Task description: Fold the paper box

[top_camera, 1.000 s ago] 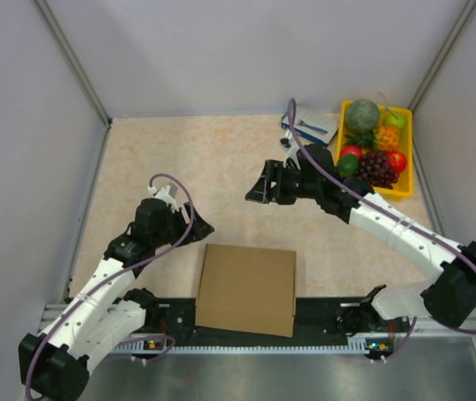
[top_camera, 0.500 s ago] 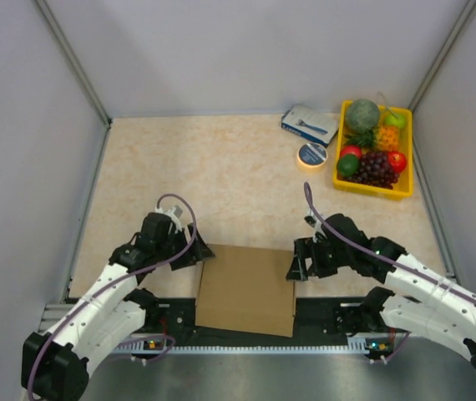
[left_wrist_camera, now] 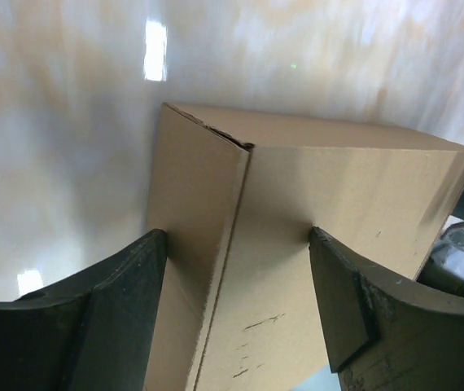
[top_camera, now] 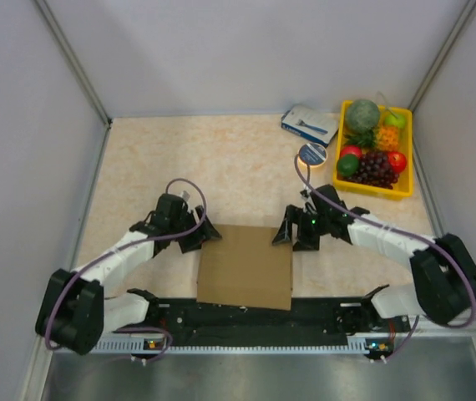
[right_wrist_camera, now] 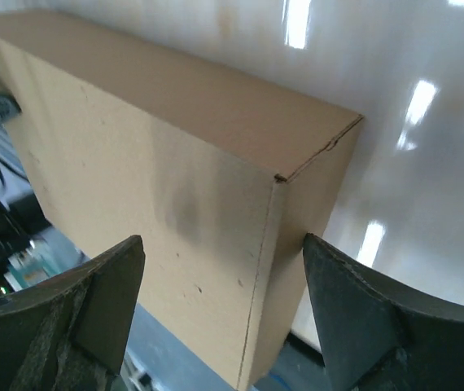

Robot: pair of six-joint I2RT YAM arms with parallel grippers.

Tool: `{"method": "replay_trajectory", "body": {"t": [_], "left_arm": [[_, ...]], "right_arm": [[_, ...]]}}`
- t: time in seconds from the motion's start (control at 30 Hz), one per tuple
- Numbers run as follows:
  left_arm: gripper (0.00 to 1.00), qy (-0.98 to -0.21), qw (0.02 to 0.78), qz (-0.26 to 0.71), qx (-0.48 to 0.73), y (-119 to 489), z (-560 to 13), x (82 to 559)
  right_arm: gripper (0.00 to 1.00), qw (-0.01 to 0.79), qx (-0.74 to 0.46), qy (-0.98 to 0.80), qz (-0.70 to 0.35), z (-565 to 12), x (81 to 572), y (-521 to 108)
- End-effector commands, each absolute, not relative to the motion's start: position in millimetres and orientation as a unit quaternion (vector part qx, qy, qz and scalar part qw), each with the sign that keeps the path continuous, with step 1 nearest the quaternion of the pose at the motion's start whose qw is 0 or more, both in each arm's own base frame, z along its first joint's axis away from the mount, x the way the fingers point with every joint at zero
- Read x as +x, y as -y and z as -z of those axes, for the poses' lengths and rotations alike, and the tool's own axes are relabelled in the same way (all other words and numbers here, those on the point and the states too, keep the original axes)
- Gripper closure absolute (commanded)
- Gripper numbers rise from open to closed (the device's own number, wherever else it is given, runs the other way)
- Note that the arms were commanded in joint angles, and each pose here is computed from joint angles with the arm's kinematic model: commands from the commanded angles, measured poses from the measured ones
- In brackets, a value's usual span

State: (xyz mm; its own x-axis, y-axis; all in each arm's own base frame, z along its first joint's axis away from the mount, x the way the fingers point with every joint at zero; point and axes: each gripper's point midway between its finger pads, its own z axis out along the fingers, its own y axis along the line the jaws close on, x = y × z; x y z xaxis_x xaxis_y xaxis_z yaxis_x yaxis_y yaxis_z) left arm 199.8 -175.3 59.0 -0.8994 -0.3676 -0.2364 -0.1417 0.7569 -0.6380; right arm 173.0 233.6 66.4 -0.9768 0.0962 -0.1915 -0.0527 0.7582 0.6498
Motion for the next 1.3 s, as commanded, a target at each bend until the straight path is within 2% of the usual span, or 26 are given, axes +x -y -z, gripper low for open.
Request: {"method": "replay_trajectory", "body": {"t": [0.0,0.03,0.1,0.13,0.2,0.3,0.33,0.37,0.47,0.53,0.6,0.7,0.77,0.87,1.07,1.13,1.27], "left_arm": [[0.25,-0.874,0.278,0.389,-0.090,216.4,-140.5,287.9],[0.23,-0.888,0.259,0.367,-0.096,214.1,-126.1,297.6],[0.21,-0.895,0.287,0.331,-0.082,200.6,-133.3,325.1],[0.20,-0.909,0.270,0.307,-0.084,190.4,-123.7,322.6],[0.17,-0.915,0.294,0.270,-0.067,165.7,-125.8,325.4],[0.12,-0.920,0.309,0.239,-0.014,147.2,-132.9,295.5],[0.12,-0.914,0.326,0.240,-0.002,144.2,-140.2,287.3],[0.06,-0.916,0.326,0.232,-0.003,140.2,-134.5,282.2],[0.05,-0.928,0.299,0.220,-0.021,133.3,-116.5,261.2],[0.09,-0.929,0.298,0.221,0.006,141.3,-105.4,247.2],[0.11,-0.914,0.349,0.199,0.048,146.7,-106.7,247.0],[0.07,-0.874,0.425,0.186,0.148,174.0,-129.6,241.5],[0.06,-0.859,0.438,0.171,0.205,179.8,-129.6,239.7],[0.09,-0.870,0.397,0.141,0.256,177.9,-118.1,235.6],[0.10,-0.858,0.374,0.104,0.337,178.9,-111.9,242.4],[0.11,-0.859,0.338,0.098,0.371,178.8,-98.9,237.0],[0.11,-0.843,0.318,0.068,0.428,172.8,-82.1,236.2]], "right_arm": [[0.22,0.188,-0.004,-0.884,-0.427,-107.4,274.0,-266.2],[0.21,0.209,-0.013,-0.877,-0.431,-126.3,297.4,-266.5],[0.19,0.228,-0.026,-0.891,-0.393,-117.8,318.9,-248.4],[0.18,0.249,-0.030,-0.901,-0.355,-116.1,335.2,-239.7],[0.17,0.231,-0.083,-0.920,-0.304,-103.1,321.4,-223.0],[0.15,0.261,-0.116,-0.912,-0.295,-106.4,290.4,-211.0],[0.13,0.251,-0.115,-0.918,-0.284,-87.0,268.8,-202.0],[0.10,0.281,-0.117,-0.906,-0.294,-101.1,262.3,-201.3],[0.10,0.290,-0.143,-0.889,-0.324,-104.9,237.5,-204.0],[0.10,0.297,-0.159,-0.882,-0.330,-97.8,223.0,-206.4],[0.10,0.319,-0.177,-0.870,-0.333,-97.0,214.8,-207.3],[0.12,0.336,-0.206,-0.861,-0.320,-94.2,212.6,-210.8],[0.14,0.340,-0.230,-0.856,-0.315,-92.5,210.0,-215.4],[0.17,0.351,-0.251,-0.849,-0.305,-90.7,212.7,-220.9],[0.17,0.368,-0.299,-0.841,-0.260,-86.8,220.2,-232.8],[0.17,0.362,-0.314,-0.840,-0.254,-82.5,219.4,-237.4],[0.17,0.363,-0.315,-0.841,-0.248,-74.1,222.0,-239.0]]}}
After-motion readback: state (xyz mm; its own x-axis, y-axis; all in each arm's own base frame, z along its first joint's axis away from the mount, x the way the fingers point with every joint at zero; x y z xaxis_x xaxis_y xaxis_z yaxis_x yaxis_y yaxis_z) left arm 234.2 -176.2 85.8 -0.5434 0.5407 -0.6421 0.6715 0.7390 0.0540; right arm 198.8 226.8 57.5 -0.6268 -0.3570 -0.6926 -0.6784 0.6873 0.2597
